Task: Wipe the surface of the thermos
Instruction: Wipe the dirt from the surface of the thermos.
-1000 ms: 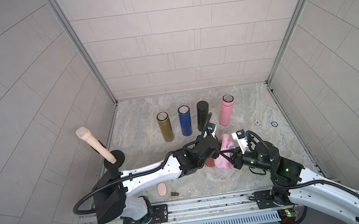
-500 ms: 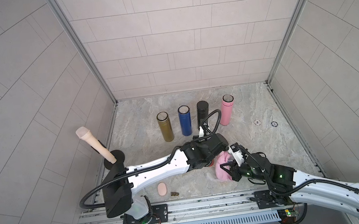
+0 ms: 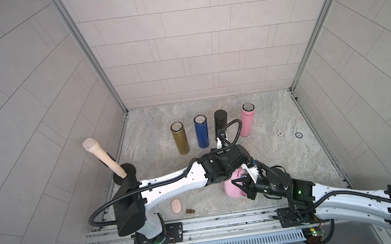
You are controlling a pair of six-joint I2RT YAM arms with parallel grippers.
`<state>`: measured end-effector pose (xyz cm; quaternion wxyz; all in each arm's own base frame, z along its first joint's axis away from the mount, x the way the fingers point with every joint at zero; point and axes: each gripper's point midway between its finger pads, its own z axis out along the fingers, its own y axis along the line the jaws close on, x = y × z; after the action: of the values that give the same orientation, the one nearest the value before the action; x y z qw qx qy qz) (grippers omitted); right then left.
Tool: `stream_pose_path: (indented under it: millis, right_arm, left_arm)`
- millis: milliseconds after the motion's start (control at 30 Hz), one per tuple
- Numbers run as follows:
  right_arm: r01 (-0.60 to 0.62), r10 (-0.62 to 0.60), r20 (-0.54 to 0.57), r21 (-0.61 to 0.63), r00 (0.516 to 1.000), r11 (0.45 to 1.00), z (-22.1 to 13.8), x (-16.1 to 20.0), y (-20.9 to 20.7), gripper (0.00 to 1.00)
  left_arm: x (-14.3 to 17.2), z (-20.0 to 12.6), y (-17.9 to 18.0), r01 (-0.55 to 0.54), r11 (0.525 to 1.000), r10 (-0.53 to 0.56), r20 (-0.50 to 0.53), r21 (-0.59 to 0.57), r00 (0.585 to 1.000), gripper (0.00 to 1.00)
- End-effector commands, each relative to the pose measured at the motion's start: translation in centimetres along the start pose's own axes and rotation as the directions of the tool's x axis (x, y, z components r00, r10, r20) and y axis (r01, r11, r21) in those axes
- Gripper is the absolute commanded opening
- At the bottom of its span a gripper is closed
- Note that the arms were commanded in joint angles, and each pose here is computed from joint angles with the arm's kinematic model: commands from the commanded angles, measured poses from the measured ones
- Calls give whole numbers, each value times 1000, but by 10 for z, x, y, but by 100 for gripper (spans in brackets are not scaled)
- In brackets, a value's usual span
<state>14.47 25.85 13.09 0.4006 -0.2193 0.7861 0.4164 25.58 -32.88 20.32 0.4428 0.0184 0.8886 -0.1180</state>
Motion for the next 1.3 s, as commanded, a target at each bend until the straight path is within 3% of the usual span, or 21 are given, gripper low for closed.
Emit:
stream_pose_path:
  millis: [0, 167, 333, 600, 767, 933, 1033, 1133, 1200, 1267]
  right_arm:
    - [-48, 44, 39, 102, 998, 994, -5, 9, -26, 0]
    - [-69, 54, 83, 192, 995, 979, -23, 8, -44, 0]
    - [-42, 21, 185, 114, 983, 993, -35, -32, -18, 0]
    - [-3, -3, 214, 24, 977, 1000, -20, -72, 17, 0]
    - [-77, 57, 122, 166, 991, 983, -4, -39, -18, 0]
    - [-193, 182, 63, 283, 981, 940, -11, 6, -53, 0]
    - [-188, 183, 49, 343, 982, 920, -22, 11, -63, 0]
    - [-199, 174, 98, 424, 980, 883, -43, -3, -77, 0]
    - [-260, 227, 126, 441, 966, 859, -55, -12, -87, 0]
    - [-346, 310, 155, 406, 938, 846, -59, -18, -94, 0]
  left_arm:
    - [-34, -22, -11, 107, 992, -112, 76, 74, 991, 0]
    - [-38, -26, -12, 131, 987, -139, 82, 90, 987, 0]
    - [-37, -24, -13, 133, 987, -141, 83, 95, 986, 0]
    - [-35, -19, -17, 137, 985, -145, 78, 105, 986, 0]
    - [-36, -20, -17, 96, 989, -105, 82, 109, 991, 0]
    - [-45, -19, -3, 21, 996, -28, 81, 88, 996, 0]
    - [-47, -19, -10, -88, 980, 74, 84, 178, 994, 0]
    - [-36, -23, -31, -286, 895, 281, 67, 342, 957, 0]
    - [-26, -29, -39, -338, 813, 364, 39, 473, 930, 0]
    - [-17, -44, -49, -377, 682, 426, 79, 626, 902, 0]
